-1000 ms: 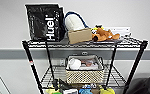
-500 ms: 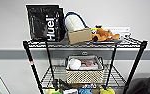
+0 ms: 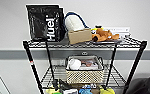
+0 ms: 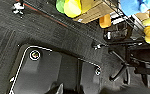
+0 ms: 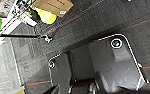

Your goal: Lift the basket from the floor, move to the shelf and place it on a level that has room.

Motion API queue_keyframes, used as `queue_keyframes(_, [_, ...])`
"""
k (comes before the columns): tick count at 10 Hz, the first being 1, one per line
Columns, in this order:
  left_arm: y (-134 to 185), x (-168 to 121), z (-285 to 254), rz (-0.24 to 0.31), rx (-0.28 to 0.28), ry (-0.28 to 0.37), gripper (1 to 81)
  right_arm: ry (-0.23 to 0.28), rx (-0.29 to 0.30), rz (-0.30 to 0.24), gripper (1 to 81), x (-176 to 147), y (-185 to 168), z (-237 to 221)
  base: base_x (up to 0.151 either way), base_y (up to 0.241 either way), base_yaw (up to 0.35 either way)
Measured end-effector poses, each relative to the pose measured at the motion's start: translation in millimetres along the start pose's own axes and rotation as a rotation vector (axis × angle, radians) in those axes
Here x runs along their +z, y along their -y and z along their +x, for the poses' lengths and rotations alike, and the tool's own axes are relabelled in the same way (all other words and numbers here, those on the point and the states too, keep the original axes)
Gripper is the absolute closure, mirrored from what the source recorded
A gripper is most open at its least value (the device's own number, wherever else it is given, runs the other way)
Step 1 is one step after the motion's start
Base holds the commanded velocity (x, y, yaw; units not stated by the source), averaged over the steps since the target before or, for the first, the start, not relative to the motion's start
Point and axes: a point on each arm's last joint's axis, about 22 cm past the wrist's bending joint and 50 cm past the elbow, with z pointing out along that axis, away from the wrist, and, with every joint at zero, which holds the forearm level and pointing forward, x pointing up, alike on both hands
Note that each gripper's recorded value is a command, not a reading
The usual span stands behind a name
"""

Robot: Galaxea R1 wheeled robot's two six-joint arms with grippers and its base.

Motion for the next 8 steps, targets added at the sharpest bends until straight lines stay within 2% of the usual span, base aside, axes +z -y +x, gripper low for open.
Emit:
queue_keyframes(2, [10.5,22.6,-26.6,0.026,0.001,0.023,1.0,0.009,-0.01,-0.027,1.0,24.6,-8.8,-14.2,0.0,0.0,0.0])
queue_keyframes(5, [32.4,50.1,-48.6,0.086,0.007,0.027,1.0,-0.009,-0.017,-0.114,1.0,49.1,-47.9,-24.5,0.0,0.0,0.0])
queue_keyframes(8, [59.4,70.8,-71.7,0.165,0.016,0.032,1.0,0.0,-0.044,-0.148,1.0,87.0,-54.7,-57.9,0.0,0.0,0.0])
